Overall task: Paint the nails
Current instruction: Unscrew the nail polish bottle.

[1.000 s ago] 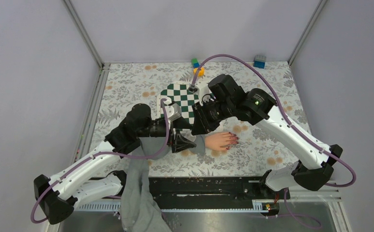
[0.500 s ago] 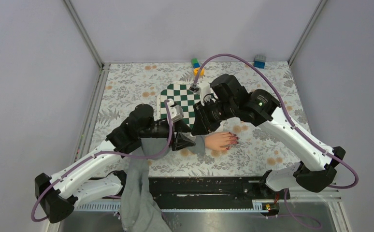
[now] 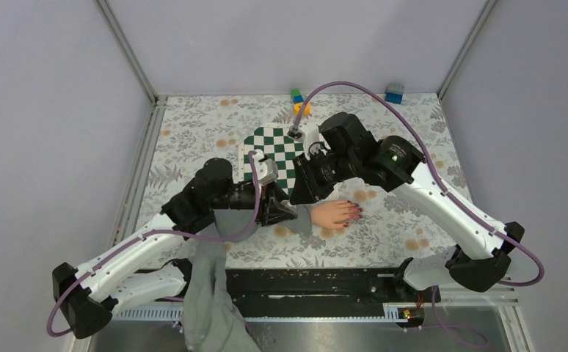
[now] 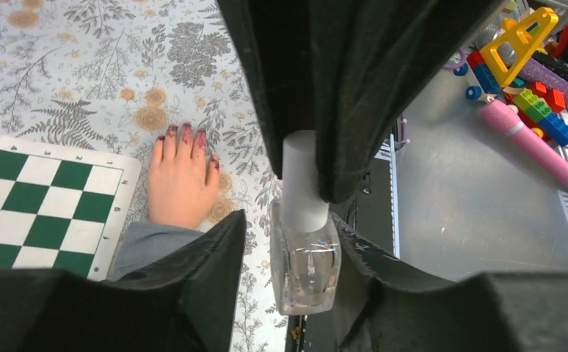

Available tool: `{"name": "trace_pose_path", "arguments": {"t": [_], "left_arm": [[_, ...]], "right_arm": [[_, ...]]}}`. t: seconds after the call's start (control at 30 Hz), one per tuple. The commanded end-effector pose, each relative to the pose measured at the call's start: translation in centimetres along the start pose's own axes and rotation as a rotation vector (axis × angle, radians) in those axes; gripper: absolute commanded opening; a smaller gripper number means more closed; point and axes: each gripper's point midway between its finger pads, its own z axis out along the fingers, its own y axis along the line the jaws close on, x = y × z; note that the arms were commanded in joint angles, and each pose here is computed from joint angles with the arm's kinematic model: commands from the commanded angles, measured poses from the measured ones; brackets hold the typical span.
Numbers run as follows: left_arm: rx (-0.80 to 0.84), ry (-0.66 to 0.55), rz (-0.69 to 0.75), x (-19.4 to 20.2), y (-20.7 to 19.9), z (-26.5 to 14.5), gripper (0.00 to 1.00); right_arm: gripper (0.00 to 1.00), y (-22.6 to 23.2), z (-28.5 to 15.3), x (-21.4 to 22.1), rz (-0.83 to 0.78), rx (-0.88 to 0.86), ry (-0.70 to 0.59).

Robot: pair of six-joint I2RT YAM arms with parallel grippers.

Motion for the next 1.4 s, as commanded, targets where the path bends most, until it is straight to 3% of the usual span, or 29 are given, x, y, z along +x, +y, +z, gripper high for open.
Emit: {"name": "trace_pose_path", "arguments": {"t": [0.0, 0.07, 0.17, 0.2, 0.37, 0.53, 0.8, 0.93, 1.07, 1.17, 1.3, 1.37], "left_arm": [[0.036, -0.067, 0.057, -2.0, -0.9, -0.1, 0.41], [0.043, -0.067, 0.059, -2.0, -1.0, -0.1, 0.31], [0.039, -0.069, 0.062, -2.0, -1.0, -0.1, 0.03], [0.034, -0.071, 0.063, -2.0, -0.9, -0.2, 0.0], [0.028, -0.095, 0.076, -2.4, -1.0, -0.5, 0.0], [0.015, -0.139, 0.072, -3.0, -1.1, -0.8, 0.0], [0.014, -0.187, 0.054, -3.9, -1.1, -1.1, 0.0], [-0.035, -0.237, 0.025, -4.8, -0.1, -1.7, 0.0], [-0.188, -0.269, -0.024, -5.1, 2.9, -2.6, 0.0], [-0.201, -0.311, -0.032, -5.5, 3.0, -2.9, 0.0], [-0.181, -0.334, -0.026, -5.8, 2.5, -3.1, 0.0], [-0.175, -0.335, -0.025, -5.8, 2.4, -3.1, 0.0]], "right_arm": [[0.0, 1.6, -0.6, -0.2, -0.018, -0.063, -0.021], [0.0, 1.5, -0.5, -0.2, -0.016, -0.06, -0.018], [0.0, 1.1, -0.2, -0.3, -0.01, -0.044, -0.026], [0.02, 1.0, -0.1, -0.3, -0.006, -0.041, -0.026], [0.58, 0.8, -0.1, -0.7, -0.005, -0.026, -0.054], [0.9, 0.2, -1.0, -1.8, -0.007, 0.028, -0.144], [0.94, -0.7, -4.0, -3.5, 0.046, 0.081, -0.417], [0.94, 0.6, -5.3, -4.8, 0.065, -0.025, -0.619], [0.93, 1.0, -6.4, -6.0, 0.121, -0.107, -0.785], [0.86, 1.3, -6.3, -6.9, 0.167, -0.161, -0.846], [0.77, 1.9, -5.3, -7.3, 0.195, -0.168, -0.835], [0.66, 2.6, -5.0, -7.6, 0.171, -0.174, -0.837]]}}
